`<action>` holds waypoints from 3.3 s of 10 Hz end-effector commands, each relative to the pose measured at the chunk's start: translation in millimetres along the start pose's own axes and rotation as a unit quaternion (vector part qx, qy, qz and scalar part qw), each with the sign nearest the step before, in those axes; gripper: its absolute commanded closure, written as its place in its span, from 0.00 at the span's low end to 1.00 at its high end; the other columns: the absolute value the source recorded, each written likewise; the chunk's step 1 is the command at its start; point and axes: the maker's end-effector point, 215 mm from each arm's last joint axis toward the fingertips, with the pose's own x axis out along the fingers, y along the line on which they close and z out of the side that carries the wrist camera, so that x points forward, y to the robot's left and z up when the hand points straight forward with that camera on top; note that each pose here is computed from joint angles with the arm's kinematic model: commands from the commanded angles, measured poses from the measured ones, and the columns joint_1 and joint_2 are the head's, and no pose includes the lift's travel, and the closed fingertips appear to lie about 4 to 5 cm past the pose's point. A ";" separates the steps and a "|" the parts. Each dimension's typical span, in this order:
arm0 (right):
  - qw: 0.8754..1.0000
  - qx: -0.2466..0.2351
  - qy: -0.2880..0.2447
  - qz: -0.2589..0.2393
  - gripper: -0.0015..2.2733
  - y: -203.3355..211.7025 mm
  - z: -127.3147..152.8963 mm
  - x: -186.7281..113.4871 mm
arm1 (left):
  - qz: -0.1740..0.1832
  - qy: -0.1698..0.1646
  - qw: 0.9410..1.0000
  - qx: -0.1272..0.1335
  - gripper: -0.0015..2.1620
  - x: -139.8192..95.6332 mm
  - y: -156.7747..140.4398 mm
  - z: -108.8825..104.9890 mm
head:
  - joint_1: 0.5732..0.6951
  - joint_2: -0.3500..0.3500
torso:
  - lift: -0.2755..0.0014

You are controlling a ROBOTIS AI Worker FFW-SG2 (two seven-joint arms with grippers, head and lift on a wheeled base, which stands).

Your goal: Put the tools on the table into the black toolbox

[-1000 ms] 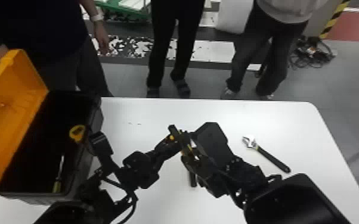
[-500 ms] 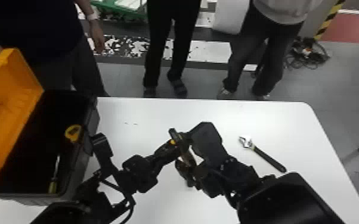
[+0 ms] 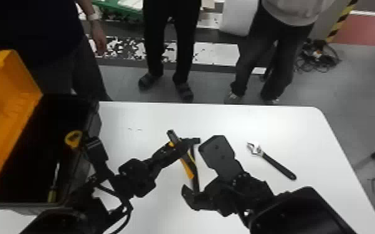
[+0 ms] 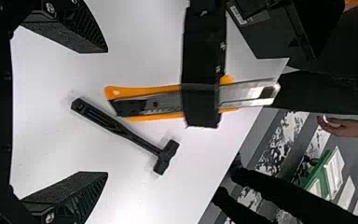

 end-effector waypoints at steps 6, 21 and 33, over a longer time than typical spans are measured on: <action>0.998 0.048 0.038 -0.011 0.03 -17.3 -57.9 -21.6 | 0.114 -0.076 0.988 0.076 0.99 -79.6 93.8 147.1 | 1.00 0.57 | 0.85; 0.951 0.214 -0.221 0.023 0.03 -103.0 -24.2 -46.9 | 0.353 -0.148 0.888 0.255 0.08 -173.3 187.2 172.3 | 1.00 0.80 | 0.85; 0.915 0.226 -0.327 -0.064 0.04 -164.4 -98.6 -97.2 | 0.346 -0.183 0.887 0.244 0.04 -201.4 79.8 64.1 | 1.00 0.51 | 0.85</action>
